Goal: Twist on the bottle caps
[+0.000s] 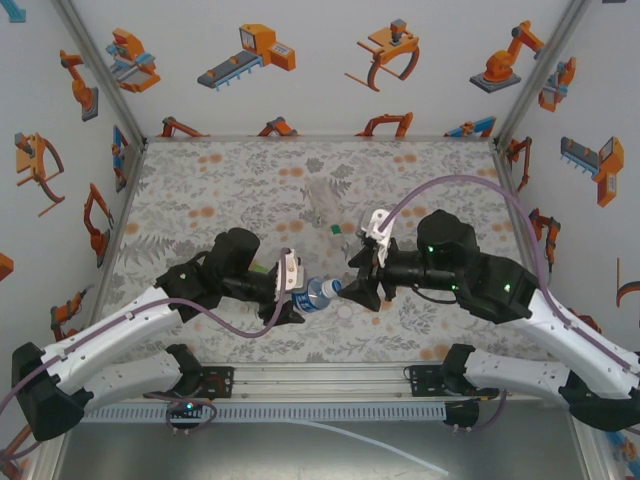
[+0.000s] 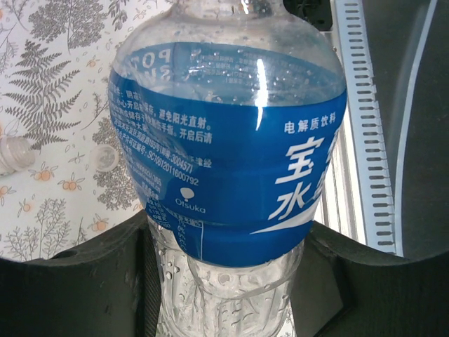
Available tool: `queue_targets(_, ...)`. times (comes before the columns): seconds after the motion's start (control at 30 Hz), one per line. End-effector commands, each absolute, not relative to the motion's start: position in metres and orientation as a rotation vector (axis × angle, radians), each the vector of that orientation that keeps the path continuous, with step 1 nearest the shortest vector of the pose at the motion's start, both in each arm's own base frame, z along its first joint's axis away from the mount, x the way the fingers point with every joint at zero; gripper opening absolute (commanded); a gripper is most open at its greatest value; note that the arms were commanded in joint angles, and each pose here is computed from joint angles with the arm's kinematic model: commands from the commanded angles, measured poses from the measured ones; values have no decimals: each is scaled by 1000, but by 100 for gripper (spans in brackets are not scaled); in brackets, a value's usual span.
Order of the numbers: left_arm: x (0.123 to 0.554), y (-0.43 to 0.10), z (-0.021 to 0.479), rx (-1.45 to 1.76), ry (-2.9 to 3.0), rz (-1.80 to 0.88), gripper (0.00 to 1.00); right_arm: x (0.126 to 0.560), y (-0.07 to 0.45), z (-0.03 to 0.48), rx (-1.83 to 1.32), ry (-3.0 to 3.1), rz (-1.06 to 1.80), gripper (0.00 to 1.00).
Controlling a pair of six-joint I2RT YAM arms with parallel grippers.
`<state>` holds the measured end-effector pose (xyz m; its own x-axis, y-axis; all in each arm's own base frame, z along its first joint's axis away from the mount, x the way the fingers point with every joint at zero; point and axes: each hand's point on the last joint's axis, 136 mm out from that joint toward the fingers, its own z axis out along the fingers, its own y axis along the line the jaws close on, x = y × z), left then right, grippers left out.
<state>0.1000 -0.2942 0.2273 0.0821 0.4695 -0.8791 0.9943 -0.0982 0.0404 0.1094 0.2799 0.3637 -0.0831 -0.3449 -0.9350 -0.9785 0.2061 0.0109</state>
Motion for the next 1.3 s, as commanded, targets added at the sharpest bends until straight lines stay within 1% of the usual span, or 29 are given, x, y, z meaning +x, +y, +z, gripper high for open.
queue_targets(0.0,90,-297,248,1679,1388,-1012,0,79,284,373,-1595,1256,861,58)
queue_targets(0.07,87,-297,249,1691,1389,-1030,0,77,287,369,-1641,1222,854,58)
queue_targets(0.13,85,-296,251,1702,1389,-1039,0,76,289,365,-1674,1193,852,55)
queue_targets(0.2,83,-295,252,1706,1383,-1044,0,77,291,363,-1678,1184,848,52)
queue_targets(0.47,81,-292,249,1721,1395,-1043,0,74,298,362,-1663,1156,902,47)
queue_targets(0.9,80,-292,252,1722,1383,-1044,0,78,301,348,-1685,1206,891,44)
queue_targets(1.0,80,-293,253,1722,1383,-1046,0,77,302,348,-1692,1215,899,41)
queue_targets(1.1,80,-293,253,1723,1378,-1049,0,77,303,345,-1695,1224,906,41)
queue_targets(1.2,81,-294,254,1721,1375,-1049,0,80,303,343,-1675,1266,909,37)
queue_targets(1.27,81,-293,254,1718,1374,-1046,0,84,305,344,-1634,1324,918,27)
